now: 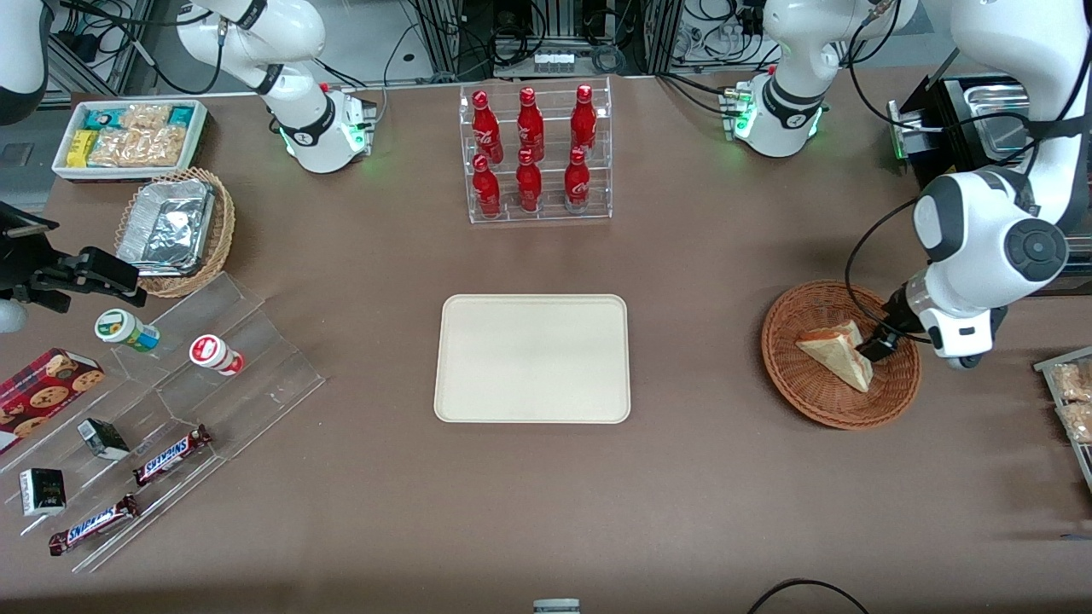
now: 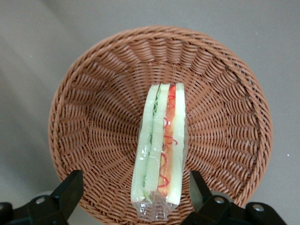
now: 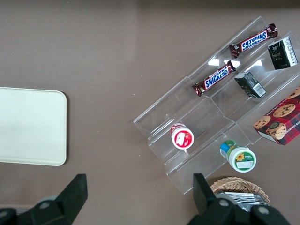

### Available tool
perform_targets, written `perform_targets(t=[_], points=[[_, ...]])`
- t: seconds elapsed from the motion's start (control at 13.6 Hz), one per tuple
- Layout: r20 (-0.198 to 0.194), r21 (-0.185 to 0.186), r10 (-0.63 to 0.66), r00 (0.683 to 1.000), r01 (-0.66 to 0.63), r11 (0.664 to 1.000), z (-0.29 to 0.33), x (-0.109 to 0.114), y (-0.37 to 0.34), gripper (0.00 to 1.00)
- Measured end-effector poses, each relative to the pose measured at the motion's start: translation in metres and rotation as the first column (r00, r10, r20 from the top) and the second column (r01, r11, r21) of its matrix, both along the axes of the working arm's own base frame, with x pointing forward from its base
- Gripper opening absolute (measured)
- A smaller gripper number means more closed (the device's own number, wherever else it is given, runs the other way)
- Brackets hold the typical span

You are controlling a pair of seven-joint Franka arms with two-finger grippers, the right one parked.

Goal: Place sandwich from basket to tray
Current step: 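Lower the open left gripper around the wrapped sandwich, then close the left gripper on the sandwich and lift it from the basket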

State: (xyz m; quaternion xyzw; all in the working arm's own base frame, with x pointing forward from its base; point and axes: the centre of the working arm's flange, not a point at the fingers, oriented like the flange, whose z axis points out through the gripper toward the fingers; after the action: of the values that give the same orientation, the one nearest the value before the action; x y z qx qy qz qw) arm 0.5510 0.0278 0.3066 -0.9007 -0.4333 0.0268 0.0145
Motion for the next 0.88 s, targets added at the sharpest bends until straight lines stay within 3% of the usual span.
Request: perform_targets(t=[0.44, 0.88], points=[[0.034, 0.000, 0.007, 0.999, -0.007, 1.000, -0.034, 0.006, -0.015, 1.00], [0.018, -0.001, 0.012, 1.000, -0.012, 1.000, -0.051, 0.005, -0.017, 0.97]])
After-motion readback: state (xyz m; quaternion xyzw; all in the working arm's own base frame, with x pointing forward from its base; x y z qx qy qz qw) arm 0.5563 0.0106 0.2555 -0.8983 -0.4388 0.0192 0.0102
